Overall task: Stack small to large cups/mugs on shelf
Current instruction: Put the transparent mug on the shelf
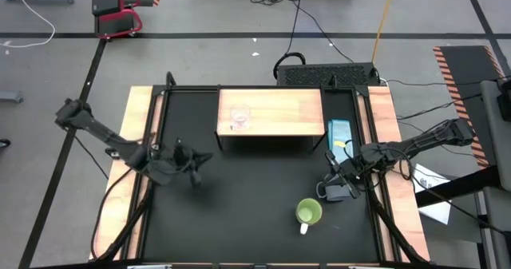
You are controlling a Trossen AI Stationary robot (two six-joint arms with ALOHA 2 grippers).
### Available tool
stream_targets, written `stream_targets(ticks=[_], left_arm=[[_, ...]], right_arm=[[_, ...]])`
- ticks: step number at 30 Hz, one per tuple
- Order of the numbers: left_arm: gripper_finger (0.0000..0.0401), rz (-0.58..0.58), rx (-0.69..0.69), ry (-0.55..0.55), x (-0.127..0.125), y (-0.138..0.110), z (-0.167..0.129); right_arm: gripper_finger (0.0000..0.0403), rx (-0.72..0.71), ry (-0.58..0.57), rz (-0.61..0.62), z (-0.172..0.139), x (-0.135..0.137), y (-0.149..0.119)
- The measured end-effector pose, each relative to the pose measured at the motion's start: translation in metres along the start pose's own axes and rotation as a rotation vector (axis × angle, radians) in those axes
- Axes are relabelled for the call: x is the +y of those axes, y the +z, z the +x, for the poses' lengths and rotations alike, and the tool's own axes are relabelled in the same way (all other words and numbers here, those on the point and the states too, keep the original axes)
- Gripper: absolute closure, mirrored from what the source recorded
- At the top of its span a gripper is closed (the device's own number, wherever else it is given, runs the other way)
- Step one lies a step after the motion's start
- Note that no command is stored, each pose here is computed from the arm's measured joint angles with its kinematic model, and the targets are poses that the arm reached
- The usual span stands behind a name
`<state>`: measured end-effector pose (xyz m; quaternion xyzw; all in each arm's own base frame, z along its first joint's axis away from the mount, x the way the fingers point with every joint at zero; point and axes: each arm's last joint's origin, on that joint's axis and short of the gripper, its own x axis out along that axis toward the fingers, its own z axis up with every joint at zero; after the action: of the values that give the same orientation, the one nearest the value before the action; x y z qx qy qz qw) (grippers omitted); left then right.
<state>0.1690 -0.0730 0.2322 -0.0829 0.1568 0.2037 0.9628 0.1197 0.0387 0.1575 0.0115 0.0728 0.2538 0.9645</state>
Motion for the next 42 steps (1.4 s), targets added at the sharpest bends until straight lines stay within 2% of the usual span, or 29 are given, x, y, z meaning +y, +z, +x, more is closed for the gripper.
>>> stream_targets(ticks=[4, 9, 13, 18, 29, 42], left_arm=[[0.0400, 0.010, -0.065, -0.035, 0.002, -0.021, 0.007], [0.0400, 0.018, -0.174, -0.081, 0.005, -0.031, 0.009], [0.0400, 0.045, -0.267, -0.110, 0.006, -0.026, 0.008], [0.0396, 0.073, -0.317, -0.104, 0.009, -0.018, 0.010], [0.0381, -0.042, -0.343, -0.069, 0.016, -0.012, 0.015], [0.0380, -0.062, -0.339, -0.072, 0.016, -0.013, 0.015]], right_arm=[[0.0403, 0.030, -0.001, -0.004, 0.000, 0.000, -0.003], [0.0403, 0.061, -0.001, -0.053, 0.001, 0.000, -0.006], [0.0403, 0.054, -0.003, -0.115, 0.001, 0.000, -0.005], [0.0403, 0.074, -0.001, -0.158, 0.001, -0.001, -0.007], [0.0403, 0.077, 0.000, -0.164, 0.001, -0.001, -0.008], [0.0403, 0.077, -0.001, -0.146, 0.001, -0.001, -0.008]])
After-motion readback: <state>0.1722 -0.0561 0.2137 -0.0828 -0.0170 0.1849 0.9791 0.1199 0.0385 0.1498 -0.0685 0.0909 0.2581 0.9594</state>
